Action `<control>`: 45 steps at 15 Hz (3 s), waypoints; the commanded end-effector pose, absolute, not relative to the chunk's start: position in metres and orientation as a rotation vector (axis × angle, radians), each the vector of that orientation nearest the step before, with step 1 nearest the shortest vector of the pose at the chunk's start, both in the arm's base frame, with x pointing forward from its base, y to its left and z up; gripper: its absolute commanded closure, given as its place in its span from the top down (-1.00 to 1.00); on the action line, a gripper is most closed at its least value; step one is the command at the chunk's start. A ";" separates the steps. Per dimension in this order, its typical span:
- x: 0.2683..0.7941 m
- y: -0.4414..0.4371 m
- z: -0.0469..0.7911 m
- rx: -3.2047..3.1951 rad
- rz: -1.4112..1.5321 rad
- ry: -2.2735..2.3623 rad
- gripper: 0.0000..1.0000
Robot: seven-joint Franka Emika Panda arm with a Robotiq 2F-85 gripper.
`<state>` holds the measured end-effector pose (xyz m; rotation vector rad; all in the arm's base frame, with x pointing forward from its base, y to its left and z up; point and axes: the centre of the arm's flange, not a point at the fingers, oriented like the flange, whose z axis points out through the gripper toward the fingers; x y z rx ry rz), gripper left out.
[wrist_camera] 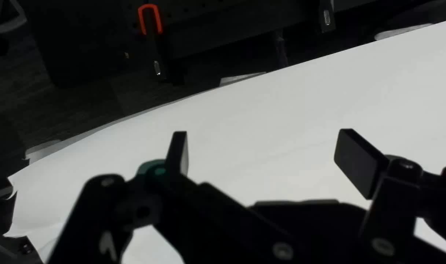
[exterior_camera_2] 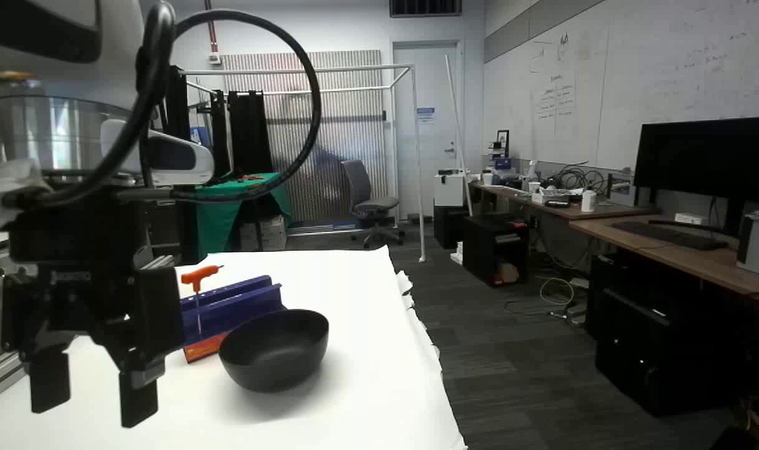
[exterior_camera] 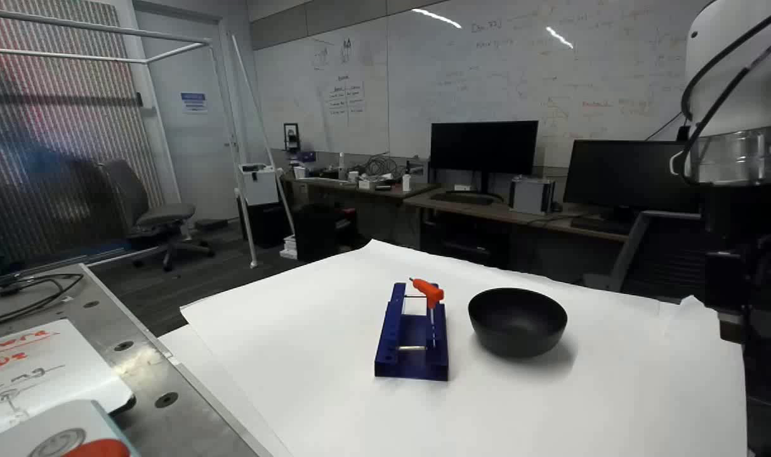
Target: Put the orange object into the bowl.
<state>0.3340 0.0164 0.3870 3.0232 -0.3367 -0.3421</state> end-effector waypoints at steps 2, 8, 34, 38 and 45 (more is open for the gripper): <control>0.334 0.016 0.387 3.023 -0.341 -0.337 1.00; 0.334 0.016 0.387 3.024 -0.341 -0.337 1.00; 0.571 0.197 0.380 3.143 -0.076 -0.208 1.00; 0.612 0.192 0.390 3.080 0.004 -0.345 1.00; 0.661 0.149 0.395 3.037 -0.085 -0.471 1.00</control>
